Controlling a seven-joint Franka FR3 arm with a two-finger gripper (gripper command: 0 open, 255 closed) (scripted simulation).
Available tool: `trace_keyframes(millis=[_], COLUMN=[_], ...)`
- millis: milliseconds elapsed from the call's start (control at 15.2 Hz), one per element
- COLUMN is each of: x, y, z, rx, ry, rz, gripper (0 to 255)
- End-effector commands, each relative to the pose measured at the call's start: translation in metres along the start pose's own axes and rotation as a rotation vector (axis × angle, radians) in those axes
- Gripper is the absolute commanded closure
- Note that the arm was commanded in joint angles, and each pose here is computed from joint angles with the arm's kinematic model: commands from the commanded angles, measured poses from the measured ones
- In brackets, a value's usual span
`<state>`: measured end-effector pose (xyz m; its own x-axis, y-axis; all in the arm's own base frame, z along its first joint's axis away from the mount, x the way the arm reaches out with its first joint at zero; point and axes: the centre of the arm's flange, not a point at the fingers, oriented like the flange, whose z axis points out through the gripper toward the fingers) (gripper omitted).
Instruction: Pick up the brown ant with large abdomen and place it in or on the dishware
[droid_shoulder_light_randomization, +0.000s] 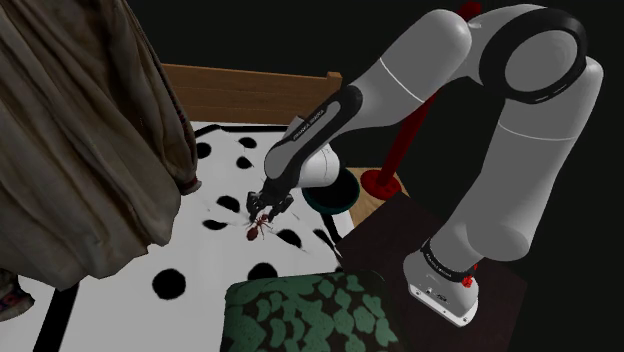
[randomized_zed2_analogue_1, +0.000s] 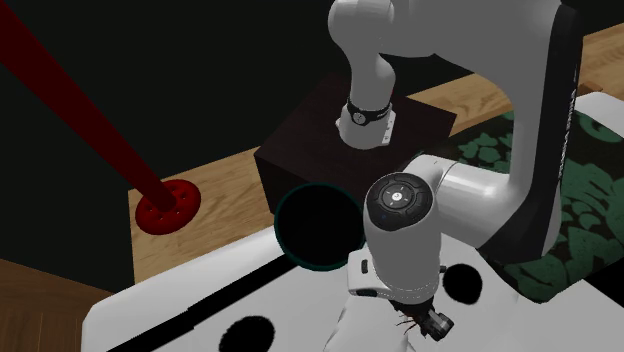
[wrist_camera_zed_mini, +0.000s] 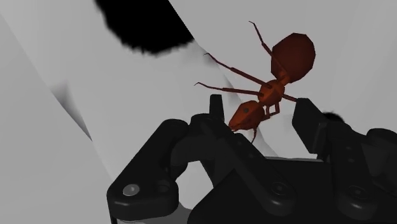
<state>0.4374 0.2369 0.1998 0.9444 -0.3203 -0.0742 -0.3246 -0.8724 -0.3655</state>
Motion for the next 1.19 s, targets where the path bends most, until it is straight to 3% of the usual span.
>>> trace_keyframes(millis=[0, 1122], x=[-0.001, -0.008], y=[-0.003, -0.035], z=[-0.008, -0.091], rx=[-0.001, -0.001], ry=[0.0, 0.0], rz=[0.001, 0.001], gripper=[255, 255])
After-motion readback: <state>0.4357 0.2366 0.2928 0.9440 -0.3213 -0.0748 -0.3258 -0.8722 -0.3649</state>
